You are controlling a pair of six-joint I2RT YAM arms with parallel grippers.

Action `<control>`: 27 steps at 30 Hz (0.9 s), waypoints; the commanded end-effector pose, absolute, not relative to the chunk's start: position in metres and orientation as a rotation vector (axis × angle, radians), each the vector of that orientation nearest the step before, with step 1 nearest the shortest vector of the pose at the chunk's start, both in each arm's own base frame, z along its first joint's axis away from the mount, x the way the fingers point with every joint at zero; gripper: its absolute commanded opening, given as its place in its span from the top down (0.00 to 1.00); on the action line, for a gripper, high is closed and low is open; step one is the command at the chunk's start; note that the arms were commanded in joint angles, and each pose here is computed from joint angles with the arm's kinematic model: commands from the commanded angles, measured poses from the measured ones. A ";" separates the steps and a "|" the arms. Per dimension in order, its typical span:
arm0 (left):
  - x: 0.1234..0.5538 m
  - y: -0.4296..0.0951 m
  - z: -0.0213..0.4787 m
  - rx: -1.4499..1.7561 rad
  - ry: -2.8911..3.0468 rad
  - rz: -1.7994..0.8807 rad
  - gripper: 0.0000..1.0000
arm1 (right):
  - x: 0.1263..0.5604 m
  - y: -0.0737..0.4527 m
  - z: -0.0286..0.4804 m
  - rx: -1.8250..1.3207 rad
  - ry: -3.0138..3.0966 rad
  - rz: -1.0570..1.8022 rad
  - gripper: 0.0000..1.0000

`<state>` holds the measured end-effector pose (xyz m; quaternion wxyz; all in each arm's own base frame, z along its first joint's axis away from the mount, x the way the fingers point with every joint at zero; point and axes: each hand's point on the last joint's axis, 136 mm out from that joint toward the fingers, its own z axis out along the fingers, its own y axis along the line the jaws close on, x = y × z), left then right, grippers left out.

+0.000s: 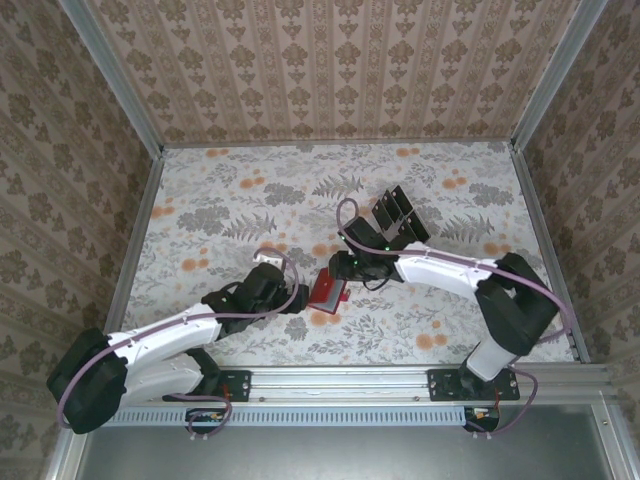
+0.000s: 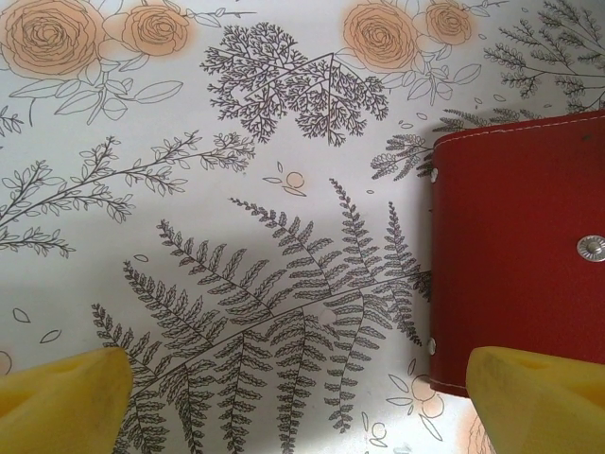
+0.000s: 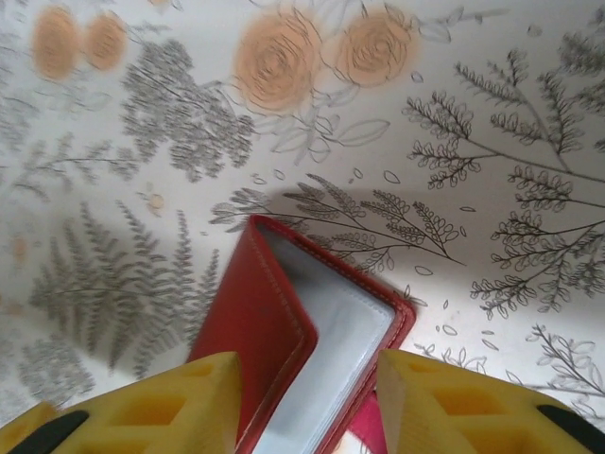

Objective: Put the credit cards into the card holder
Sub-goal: Close the card holder at the center of the table.

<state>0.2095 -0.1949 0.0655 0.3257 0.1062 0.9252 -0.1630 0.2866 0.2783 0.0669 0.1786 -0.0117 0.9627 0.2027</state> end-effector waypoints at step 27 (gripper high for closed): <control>0.208 -0.235 0.069 0.448 2.377 -0.454 0.00 | 0.283 0.285 0.007 -0.143 2.856 0.474 0.75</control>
